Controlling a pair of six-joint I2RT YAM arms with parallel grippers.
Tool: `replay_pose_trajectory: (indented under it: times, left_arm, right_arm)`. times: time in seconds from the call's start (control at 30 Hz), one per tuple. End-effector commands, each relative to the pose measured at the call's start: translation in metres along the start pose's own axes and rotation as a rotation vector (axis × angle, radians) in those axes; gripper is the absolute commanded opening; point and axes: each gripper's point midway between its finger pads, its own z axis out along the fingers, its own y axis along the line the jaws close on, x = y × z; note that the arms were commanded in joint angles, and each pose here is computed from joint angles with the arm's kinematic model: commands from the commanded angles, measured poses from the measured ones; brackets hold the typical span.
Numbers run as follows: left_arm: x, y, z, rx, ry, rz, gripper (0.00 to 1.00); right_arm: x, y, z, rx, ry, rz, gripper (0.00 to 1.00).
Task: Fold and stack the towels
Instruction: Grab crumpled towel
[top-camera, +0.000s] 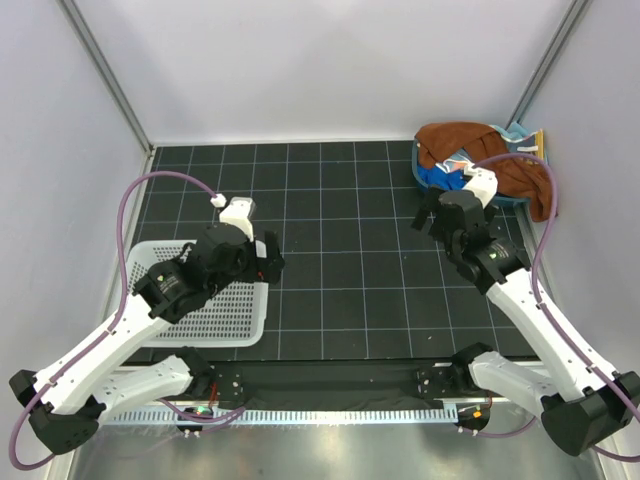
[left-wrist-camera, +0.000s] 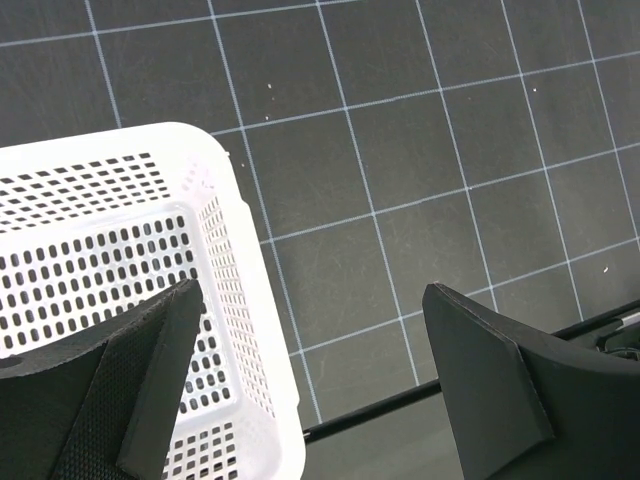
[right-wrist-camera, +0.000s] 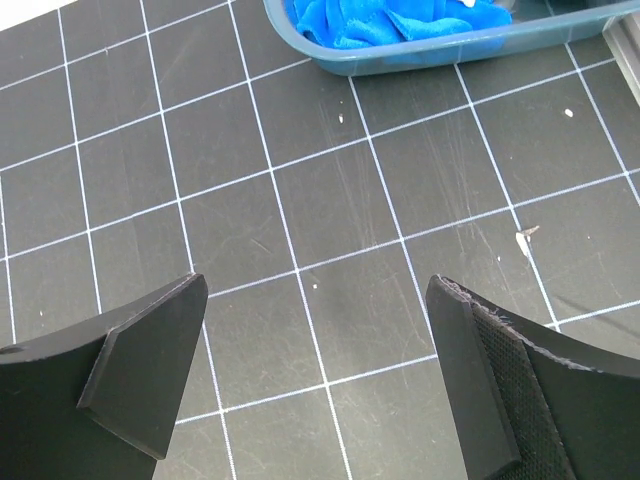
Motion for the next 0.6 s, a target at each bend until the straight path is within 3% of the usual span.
replay_pose_trajectory:
  times: [0.0, 0.23, 0.27, 0.3, 0.4, 0.47, 0.5, 0.57]
  left_arm:
    - [-0.007, -0.009, -0.006, 0.052, -0.027, -0.009, 0.97]
    - [-0.002, -0.013, -0.004, 0.071, -0.004, -0.012, 0.97]
    - [-0.001, -0.015, -0.003, 0.077, -0.001, -0.014, 0.97]
    - [0.0, -0.015, -0.003, 0.079, 0.005, -0.018, 0.97]
    - [0.003, -0.021, 0.0, 0.105, 0.013, -0.039, 0.97]
    - [0.001, -0.025, 0.002, 0.125, 0.006, -0.057, 0.97]
    - [0.002, -0.028, 0.004, 0.129, 0.009, -0.061, 0.97]
    - [0.0, -0.031, 0.007, 0.137, 0.007, -0.069, 0.97]
  right_arm:
    - [-0.023, 0.002, -0.004, 0.012, -0.046, 0.012, 1.0]
    - [-0.043, 0.026, 0.014, -0.028, -0.063, 0.012, 1.0]
    - [-0.037, 0.026, 0.036, 0.009, -0.025, -0.019, 1.0]
    - [-0.063, 0.022, 0.045, 0.024, -0.047, 0.024, 1.0]
    - [-0.088, 0.005, 0.105, 0.075, 0.021, 0.137, 1.0]
    - [-0.122, 0.006, 0.126, 0.076, -0.018, 0.199, 1.0]
    - [-0.107, 0.001, 0.16, 0.124, 0.035, 0.213, 0.99]
    - [-0.129, -0.008, 0.185, 0.165, 0.009, 0.26, 0.97]
